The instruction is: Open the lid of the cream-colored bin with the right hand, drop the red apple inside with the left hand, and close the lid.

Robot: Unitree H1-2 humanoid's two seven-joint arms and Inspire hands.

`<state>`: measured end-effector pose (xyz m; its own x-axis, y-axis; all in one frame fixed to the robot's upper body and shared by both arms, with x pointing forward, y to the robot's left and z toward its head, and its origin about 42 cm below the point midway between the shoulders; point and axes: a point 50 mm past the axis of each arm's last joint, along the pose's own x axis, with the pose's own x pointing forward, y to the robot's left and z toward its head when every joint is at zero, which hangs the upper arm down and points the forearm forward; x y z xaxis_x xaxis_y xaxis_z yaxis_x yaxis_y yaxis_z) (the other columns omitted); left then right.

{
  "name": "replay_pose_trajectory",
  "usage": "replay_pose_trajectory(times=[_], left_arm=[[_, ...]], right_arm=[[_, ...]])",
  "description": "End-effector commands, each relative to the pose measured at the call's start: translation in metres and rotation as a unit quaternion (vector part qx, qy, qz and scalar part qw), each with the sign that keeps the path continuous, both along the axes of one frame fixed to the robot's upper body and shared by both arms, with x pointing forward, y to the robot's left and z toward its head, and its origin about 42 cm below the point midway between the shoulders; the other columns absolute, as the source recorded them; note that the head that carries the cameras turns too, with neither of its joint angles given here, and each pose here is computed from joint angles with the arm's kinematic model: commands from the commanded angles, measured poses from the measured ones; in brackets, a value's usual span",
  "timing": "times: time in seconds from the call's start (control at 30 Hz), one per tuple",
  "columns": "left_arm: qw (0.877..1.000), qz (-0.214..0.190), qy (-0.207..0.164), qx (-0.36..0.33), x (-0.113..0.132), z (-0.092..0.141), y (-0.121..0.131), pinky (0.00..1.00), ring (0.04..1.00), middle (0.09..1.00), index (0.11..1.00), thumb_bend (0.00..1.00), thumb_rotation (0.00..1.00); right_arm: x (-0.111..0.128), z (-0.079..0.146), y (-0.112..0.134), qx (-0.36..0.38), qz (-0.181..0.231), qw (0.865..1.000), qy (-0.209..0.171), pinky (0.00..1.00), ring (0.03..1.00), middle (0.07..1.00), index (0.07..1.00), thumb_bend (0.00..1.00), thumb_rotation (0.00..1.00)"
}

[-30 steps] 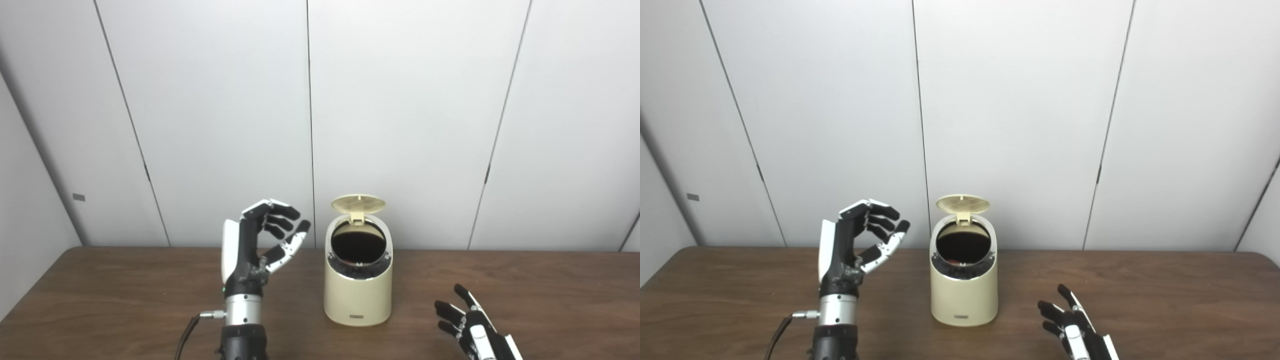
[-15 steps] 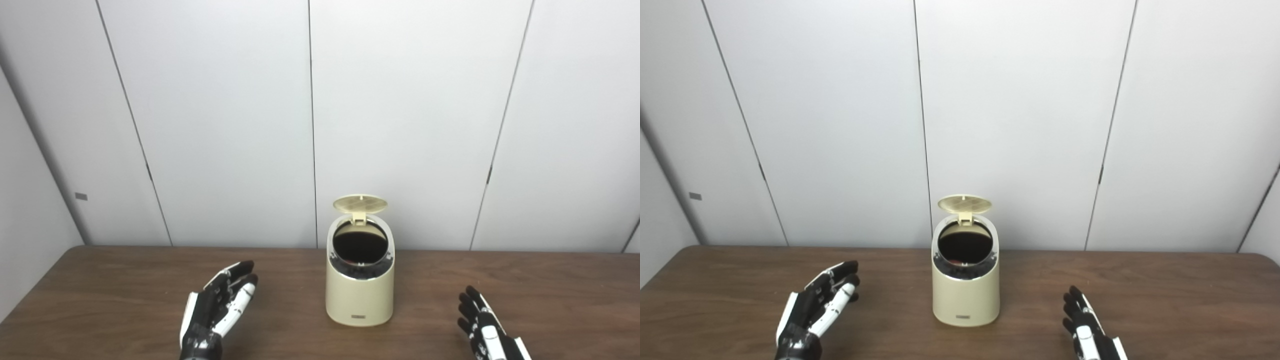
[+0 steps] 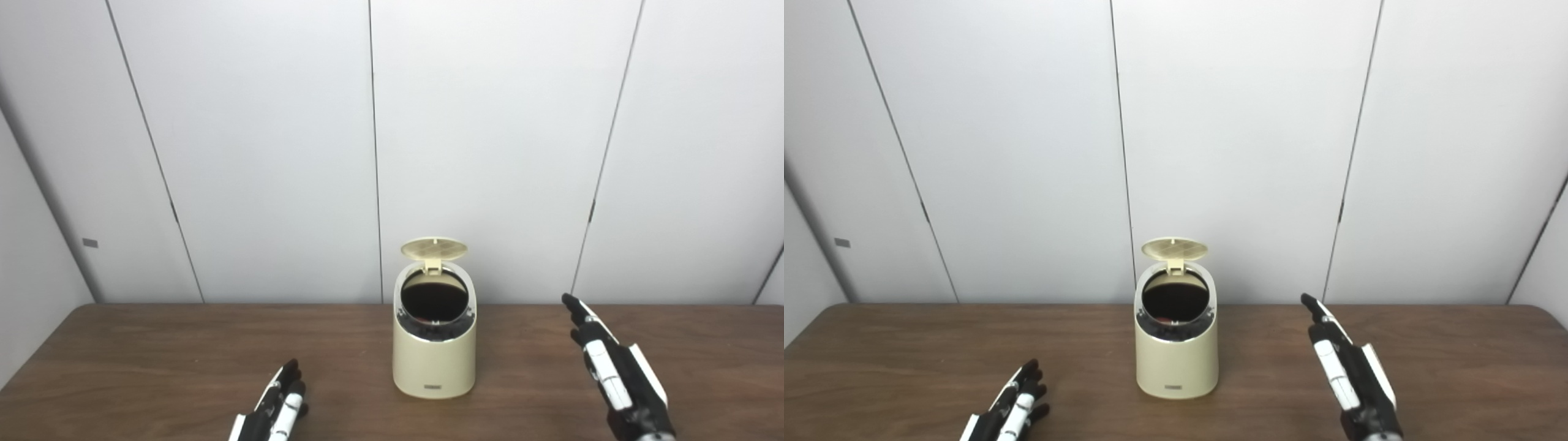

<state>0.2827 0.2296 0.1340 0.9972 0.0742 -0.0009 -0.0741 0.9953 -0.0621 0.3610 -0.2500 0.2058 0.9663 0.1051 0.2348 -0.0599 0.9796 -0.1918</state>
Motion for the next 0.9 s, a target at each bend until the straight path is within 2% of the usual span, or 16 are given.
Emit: replay_pose_trajectory(times=[0.0,0.07,0.13,0.27,0.37,0.53,0.87], left_arm=[[0.999,-0.011,-0.035,0.003,0.000,0.013,-0.002,0.96,0.973,0.991,0.993,0.44,0.78],[0.999,-0.013,-0.033,0.001,-0.002,0.011,-0.001,0.98,0.993,0.999,1.000,0.45,0.86],[0.999,-0.014,-0.030,-0.002,-0.003,0.010,-0.001,0.99,0.997,1.000,1.000,0.45,0.88],[0.999,-0.021,-0.023,0.008,-0.007,0.006,-0.001,1.00,1.000,1.000,1.000,0.45,0.99],[1.000,-0.023,-0.017,0.006,-0.009,0.001,-0.002,1.00,1.000,1.000,1.000,0.47,1.00],[0.999,-0.032,-0.003,0.007,-0.012,-0.001,-0.006,1.00,1.000,1.000,1.000,0.48,1.00],[0.999,-0.046,0.012,-0.004,-0.016,-0.003,-0.010,1.00,1.000,1.000,1.000,0.50,1.00]], right_arm=[[0.012,0.036,0.010,-0.015,0.022,0.998,-0.054,0.99,1.000,0.992,0.887,0.62,0.93],[0.019,0.049,0.015,-0.024,0.032,0.997,-0.067,0.98,0.995,0.969,0.873,0.60,0.92],[0.025,0.060,0.021,-0.027,0.037,0.996,-0.075,0.98,0.986,0.960,0.867,0.59,0.91],[0.037,0.076,0.039,-0.063,0.041,0.994,-0.083,0.97,0.975,0.953,0.891,0.50,0.89],[0.045,0.086,0.050,-0.115,0.034,0.988,-0.095,0.88,0.941,0.938,0.885,0.48,0.91],[0.063,0.101,0.062,-0.161,0.031,0.981,-0.102,0.83,0.917,0.925,0.868,0.51,0.94],[0.084,0.121,0.079,-0.249,0.051,0.962,-0.100,0.91,0.958,0.955,0.873,0.50,0.98]])
